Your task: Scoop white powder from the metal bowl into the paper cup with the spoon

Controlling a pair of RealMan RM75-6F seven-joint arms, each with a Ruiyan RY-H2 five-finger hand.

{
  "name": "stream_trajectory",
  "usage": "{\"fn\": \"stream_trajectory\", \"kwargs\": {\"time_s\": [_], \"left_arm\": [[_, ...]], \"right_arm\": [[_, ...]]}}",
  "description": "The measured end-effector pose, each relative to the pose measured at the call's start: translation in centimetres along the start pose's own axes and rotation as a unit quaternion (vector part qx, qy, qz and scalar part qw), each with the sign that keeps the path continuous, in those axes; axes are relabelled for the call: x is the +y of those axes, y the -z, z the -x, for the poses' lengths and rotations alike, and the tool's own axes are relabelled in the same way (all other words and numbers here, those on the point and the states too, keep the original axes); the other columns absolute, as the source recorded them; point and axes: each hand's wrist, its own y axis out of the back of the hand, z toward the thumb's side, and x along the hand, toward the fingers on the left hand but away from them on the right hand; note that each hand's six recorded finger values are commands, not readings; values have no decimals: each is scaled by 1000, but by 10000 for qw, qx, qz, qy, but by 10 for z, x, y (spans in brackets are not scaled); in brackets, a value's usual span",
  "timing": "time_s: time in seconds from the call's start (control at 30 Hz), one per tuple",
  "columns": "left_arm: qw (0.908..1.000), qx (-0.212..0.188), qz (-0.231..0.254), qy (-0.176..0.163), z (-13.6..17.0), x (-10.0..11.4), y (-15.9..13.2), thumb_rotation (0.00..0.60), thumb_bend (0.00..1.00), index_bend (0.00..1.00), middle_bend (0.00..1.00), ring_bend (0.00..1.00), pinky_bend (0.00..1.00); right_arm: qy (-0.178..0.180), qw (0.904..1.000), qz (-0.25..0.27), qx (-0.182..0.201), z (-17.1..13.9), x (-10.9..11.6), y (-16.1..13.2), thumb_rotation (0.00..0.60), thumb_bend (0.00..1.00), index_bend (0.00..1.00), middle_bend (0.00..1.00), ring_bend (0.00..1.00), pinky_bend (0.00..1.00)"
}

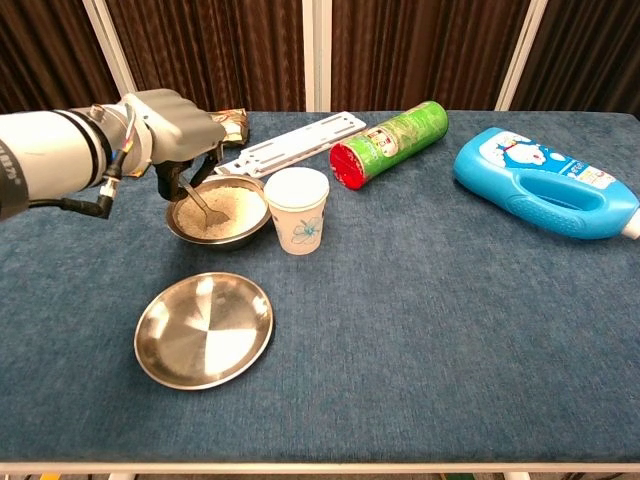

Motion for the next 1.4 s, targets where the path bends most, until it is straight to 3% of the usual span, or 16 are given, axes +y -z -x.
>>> {"fn": "stream_trajectory", "kwargs": {"time_s": [0.23, 0.6, 1.1, 1.4], "left_arm": [[9963, -6, 840, 206, 0, -3, 15, 600, 514, 641, 959, 912, 1000], [9788, 89, 1989, 478, 2, -9, 48, 600, 515, 641, 957, 912, 1000], [9584, 68, 2794, 578, -1, 13, 75, 600, 516, 640, 954, 912, 1000], [9595, -157, 2777, 437, -1, 47, 66, 600, 516, 641, 954, 911, 1000]], "right_arm": [[1, 10000, -4, 7, 1, 0, 0, 600, 244, 40, 176, 0, 0], [-11, 10000, -13, 13, 3, 0, -1, 600, 245, 40, 176, 0, 0], [-17, 10000, -24, 1, 4, 0, -1, 600, 245, 40, 177, 0, 0], [-2, 10000, -17, -8, 3, 0, 0, 600, 244, 40, 177, 0, 0]]}}
